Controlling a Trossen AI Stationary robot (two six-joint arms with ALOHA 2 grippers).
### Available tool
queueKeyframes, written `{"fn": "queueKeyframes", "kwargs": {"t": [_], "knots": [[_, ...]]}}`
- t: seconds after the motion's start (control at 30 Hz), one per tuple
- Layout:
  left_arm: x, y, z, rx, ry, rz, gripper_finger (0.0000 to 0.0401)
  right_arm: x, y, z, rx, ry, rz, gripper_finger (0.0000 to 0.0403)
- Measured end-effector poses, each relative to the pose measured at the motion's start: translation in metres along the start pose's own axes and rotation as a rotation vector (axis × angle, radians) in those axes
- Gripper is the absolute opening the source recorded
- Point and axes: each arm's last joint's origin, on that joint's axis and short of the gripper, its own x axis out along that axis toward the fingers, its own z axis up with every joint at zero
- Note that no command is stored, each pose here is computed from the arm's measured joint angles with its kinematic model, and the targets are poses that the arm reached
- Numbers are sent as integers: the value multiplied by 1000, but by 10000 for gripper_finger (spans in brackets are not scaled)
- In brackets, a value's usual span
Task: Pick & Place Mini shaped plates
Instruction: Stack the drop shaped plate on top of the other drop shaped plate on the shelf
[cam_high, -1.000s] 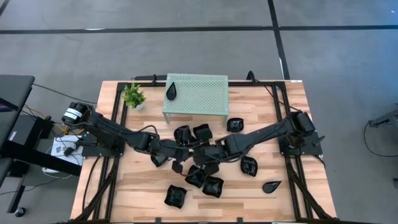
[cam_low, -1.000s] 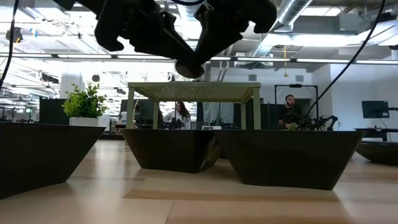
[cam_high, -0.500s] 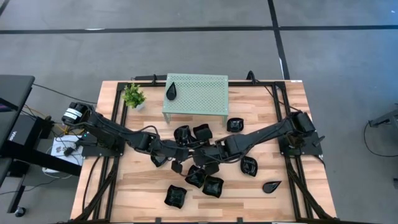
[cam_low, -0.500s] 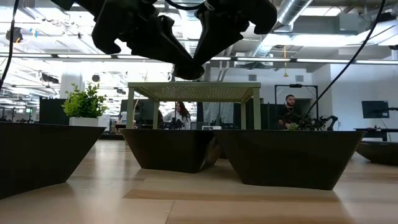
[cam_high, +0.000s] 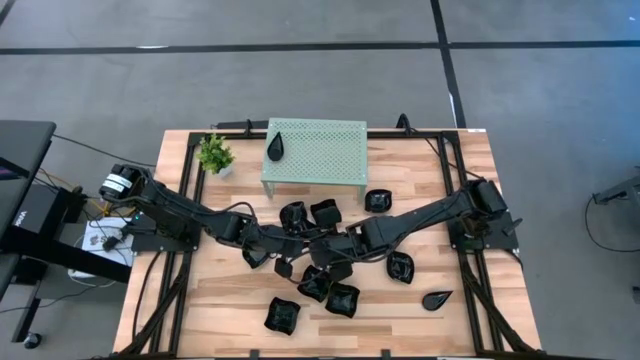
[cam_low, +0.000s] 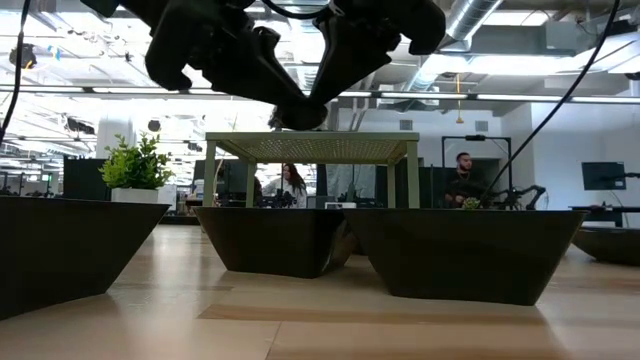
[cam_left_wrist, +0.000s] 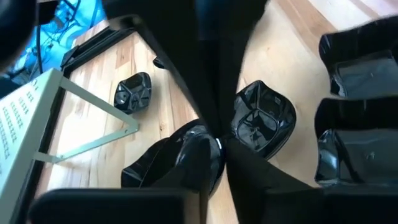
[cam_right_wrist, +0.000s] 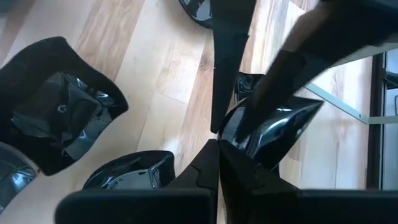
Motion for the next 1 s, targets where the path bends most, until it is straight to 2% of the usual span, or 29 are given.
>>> {"fn": "queueKeyframes", "kwargs": {"t": [0.13,0.27,0.6,0.8,0.9,1.0], "knots": [[0,0,0,68,2,-5,12,0,0,0,-45,-4,-2,2],[0,-1,-1,83,3,-6,13,0,-1,2,-62,-15,-6,10],[0,-2,-2,89,2,-52,12,-3,0,5,-110,-31,-9,95],[0,-3,-2,99,6,-60,9,-29,4,19,-204,-34,18,125],[-3,-7,0,163,-3,-58,10,-51,3,27,-220,-14,34,131],[-10,-10,8,252,-7,3,9,-79,-2,29,-228,53,65,134]]}}
